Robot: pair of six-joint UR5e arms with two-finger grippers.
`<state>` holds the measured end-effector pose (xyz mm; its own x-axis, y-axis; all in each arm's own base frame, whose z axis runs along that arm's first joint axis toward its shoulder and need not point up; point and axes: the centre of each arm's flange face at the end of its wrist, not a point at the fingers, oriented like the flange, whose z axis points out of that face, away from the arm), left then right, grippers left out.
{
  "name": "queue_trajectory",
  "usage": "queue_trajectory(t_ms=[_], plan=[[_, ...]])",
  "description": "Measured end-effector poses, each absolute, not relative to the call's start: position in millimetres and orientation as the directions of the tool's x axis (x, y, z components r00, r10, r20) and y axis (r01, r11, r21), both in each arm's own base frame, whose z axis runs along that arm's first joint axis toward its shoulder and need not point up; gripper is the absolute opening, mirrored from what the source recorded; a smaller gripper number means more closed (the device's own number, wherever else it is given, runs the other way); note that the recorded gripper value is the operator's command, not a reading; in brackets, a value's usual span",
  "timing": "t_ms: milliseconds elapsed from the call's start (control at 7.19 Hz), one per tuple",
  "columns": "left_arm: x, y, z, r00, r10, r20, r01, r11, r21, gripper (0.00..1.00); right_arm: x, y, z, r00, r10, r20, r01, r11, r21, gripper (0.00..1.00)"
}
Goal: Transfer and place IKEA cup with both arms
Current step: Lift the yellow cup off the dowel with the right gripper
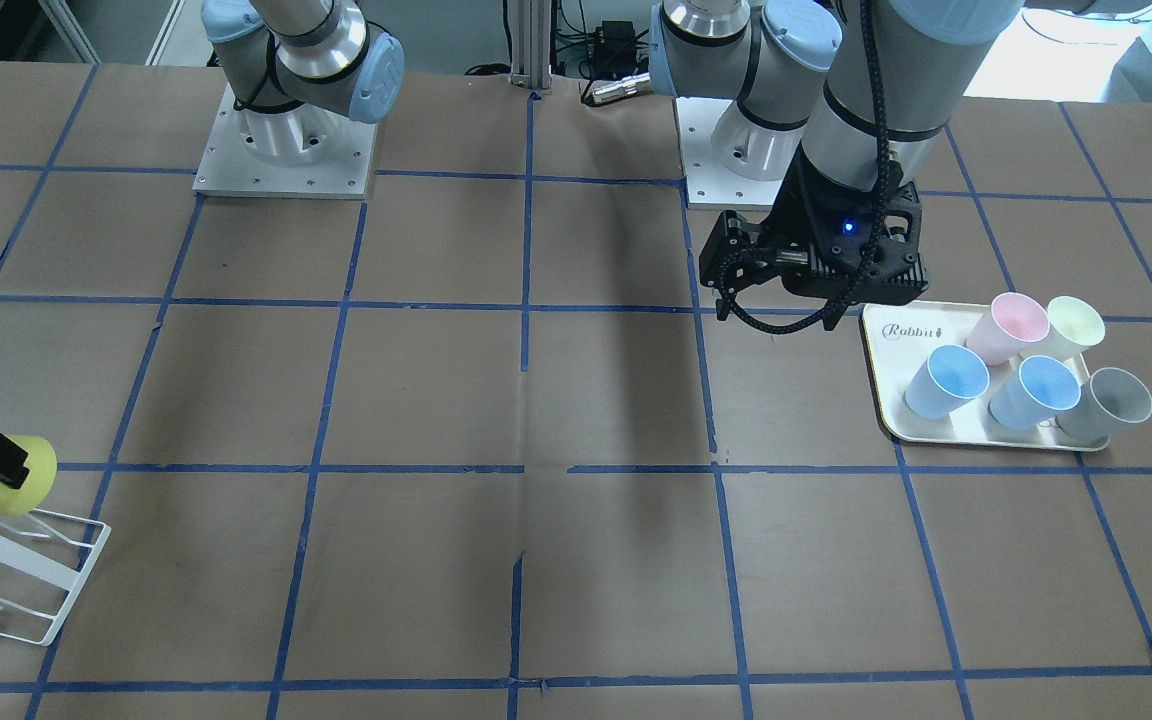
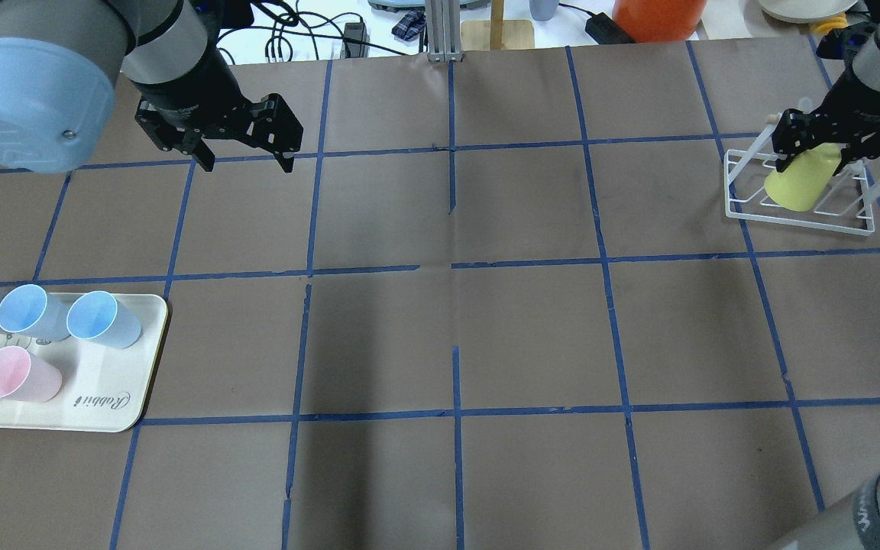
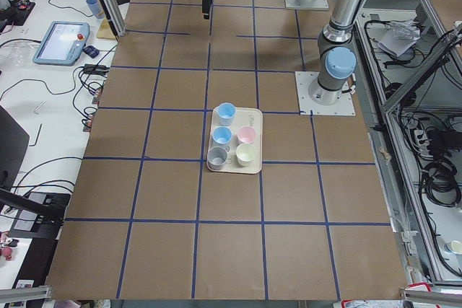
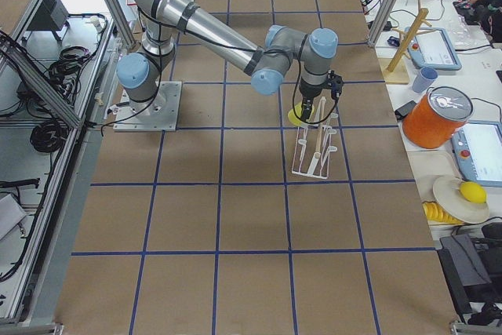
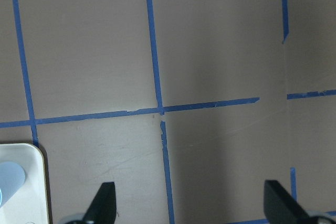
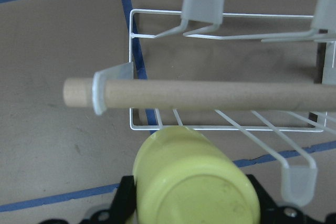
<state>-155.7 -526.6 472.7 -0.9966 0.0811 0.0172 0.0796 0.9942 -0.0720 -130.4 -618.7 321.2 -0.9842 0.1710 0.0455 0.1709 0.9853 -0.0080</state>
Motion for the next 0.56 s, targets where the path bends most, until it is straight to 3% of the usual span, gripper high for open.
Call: queue_trajectory(t_ms=[557], plan=[[-156,-527,475,-0.997,0.081,0.018,0.08,0.994,-0.076,1.0,-124,-604,364,-0.983,0.172,0.061,0.169,0.984,-0.051,0.39]])
